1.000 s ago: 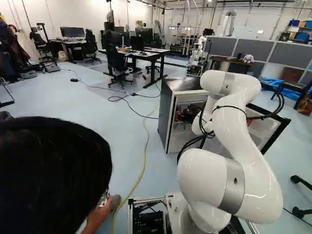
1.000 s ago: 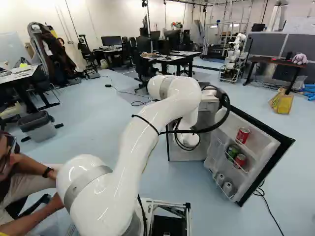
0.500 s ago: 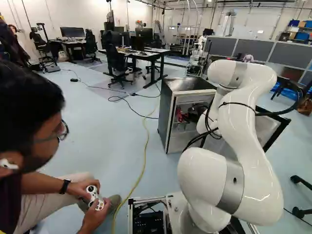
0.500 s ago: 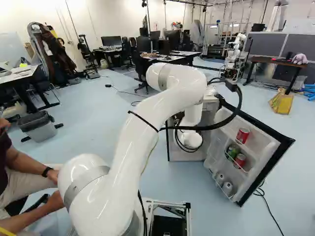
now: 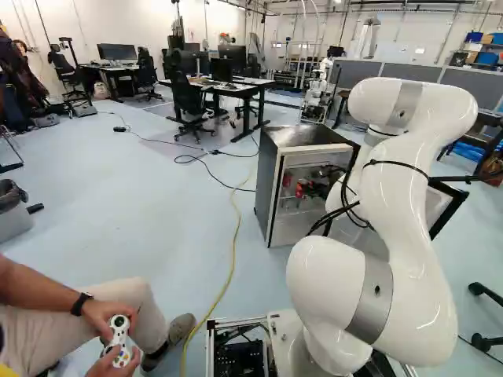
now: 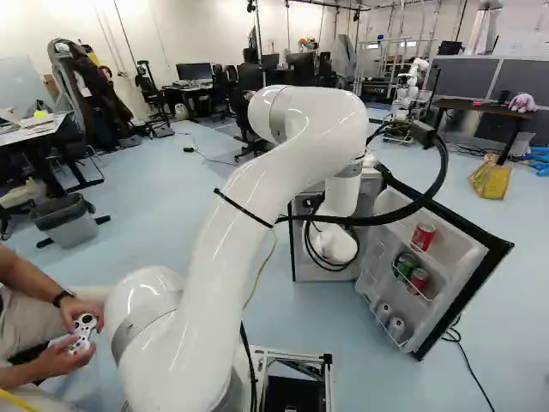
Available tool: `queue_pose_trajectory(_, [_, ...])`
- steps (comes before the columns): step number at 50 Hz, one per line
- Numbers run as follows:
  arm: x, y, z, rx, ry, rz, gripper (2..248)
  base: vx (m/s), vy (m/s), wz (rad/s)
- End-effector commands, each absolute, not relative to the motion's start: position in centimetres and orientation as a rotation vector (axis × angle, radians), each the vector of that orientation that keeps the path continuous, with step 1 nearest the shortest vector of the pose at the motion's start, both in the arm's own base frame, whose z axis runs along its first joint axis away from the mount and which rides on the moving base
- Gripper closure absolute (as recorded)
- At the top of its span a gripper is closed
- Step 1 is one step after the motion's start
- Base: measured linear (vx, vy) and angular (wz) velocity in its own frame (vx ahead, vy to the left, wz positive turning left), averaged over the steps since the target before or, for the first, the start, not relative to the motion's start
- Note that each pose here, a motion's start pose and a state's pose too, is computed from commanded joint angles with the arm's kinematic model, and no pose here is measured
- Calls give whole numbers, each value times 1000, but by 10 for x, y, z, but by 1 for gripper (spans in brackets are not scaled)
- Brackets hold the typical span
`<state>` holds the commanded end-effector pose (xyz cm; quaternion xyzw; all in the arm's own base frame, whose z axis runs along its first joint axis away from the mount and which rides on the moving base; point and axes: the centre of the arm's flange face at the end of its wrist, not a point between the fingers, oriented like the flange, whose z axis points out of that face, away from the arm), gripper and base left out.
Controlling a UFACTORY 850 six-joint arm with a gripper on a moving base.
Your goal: Grab a drink from the fridge
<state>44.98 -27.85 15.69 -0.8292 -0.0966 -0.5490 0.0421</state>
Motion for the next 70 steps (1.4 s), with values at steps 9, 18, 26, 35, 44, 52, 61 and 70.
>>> queue_pose_trajectory(9, [431,-280,171,-2562,-238,-1688,162,0,0,0])
queue_pose_trajectory(18, [412,-278,186,-2592,-161,-1699,162,0,0,0])
queue_pose_trajectory(26, [397,-275,199,-2618,-90,-1710,162,0,0,0])
queue_pose_trajectory(35, [381,-269,213,-2645,-13,-1724,162,0,0,0])
queue_pose_trajectory(44, [370,-262,226,-2664,48,-1743,162,0,0,0])
queue_pose_trajectory(52, [367,-259,237,-2674,85,-1767,162,0,0,0])
queue_pose_trajectory(61, [365,-258,248,-2680,113,-1798,162,0,0,0])
queue_pose_trajectory(70, [364,-259,258,-2682,131,-1829,162,0,0,0])
